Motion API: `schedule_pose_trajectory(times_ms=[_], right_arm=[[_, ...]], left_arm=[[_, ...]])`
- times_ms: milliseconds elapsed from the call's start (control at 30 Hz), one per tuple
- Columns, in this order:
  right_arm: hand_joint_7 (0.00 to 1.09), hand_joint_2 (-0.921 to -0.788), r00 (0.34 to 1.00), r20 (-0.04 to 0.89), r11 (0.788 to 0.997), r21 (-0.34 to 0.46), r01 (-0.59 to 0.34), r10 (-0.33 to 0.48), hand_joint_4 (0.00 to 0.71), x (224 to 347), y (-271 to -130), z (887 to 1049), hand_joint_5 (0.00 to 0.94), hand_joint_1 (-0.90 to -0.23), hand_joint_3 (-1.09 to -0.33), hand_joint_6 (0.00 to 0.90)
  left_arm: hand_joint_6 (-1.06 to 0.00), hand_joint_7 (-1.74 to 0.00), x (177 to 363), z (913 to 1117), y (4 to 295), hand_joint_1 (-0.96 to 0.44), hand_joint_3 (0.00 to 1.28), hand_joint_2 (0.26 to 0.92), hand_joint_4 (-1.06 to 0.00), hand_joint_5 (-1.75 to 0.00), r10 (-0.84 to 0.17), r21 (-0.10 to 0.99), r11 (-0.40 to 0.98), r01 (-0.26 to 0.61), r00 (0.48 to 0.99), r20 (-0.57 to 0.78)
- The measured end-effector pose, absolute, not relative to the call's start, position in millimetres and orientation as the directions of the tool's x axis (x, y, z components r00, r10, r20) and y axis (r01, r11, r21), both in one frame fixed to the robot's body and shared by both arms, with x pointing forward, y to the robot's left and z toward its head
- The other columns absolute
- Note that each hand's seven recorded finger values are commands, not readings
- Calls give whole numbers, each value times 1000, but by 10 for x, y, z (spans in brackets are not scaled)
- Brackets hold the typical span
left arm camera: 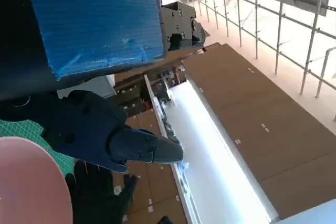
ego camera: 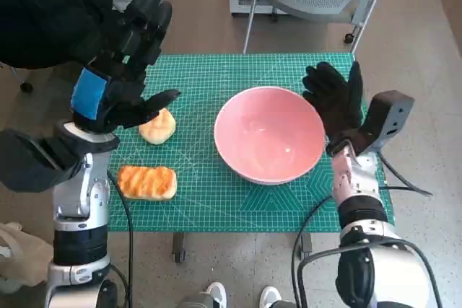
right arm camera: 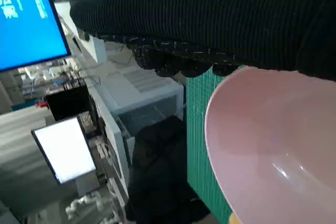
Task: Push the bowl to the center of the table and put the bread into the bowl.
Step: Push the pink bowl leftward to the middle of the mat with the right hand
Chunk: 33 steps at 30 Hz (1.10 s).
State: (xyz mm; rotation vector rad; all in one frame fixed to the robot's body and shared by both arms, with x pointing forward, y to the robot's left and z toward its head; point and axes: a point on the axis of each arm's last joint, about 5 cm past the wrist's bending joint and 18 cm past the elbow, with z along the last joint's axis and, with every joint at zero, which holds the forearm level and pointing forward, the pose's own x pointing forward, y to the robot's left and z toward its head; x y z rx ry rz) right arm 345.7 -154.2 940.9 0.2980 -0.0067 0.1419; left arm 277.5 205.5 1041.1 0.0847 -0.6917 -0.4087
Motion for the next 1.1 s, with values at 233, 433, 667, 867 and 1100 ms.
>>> schedule_pose_trajectory(times_ms=[233,433,667,867,1100], right_arm=[[10,-921,986,30,945,283,-165,163,402,3465,-1470,9422,7,-683,-929,439],[13,-921,982,30,943,278,-185,184,401,3468,-1406,9426,5,-695,-932,445],[3,-921,975,31,941,258,-220,220,373,3473,-1309,9441,0,-693,-936,424],[0,-921,969,33,939,243,-244,244,361,3482,-1247,9465,0,-690,-944,410],[0,-921,965,33,937,230,-262,262,358,3484,-1203,9475,0,-684,-949,392]], left_arm=[[1,-278,2745,10405,2061,-478,223,921,0,1,-385,204,921,331,702,599],[1,-273,2721,10407,2074,-482,229,921,1,1,-374,200,926,320,709,597],[1,-270,2681,10419,2081,-498,237,921,1,1,-362,203,931,302,712,601],[1,-263,2651,10432,2086,-498,241,921,1,1,-353,205,935,289,715,604],[1,-252,2623,10419,2096,-496,243,920,1,1,-345,205,938,278,719,603]])
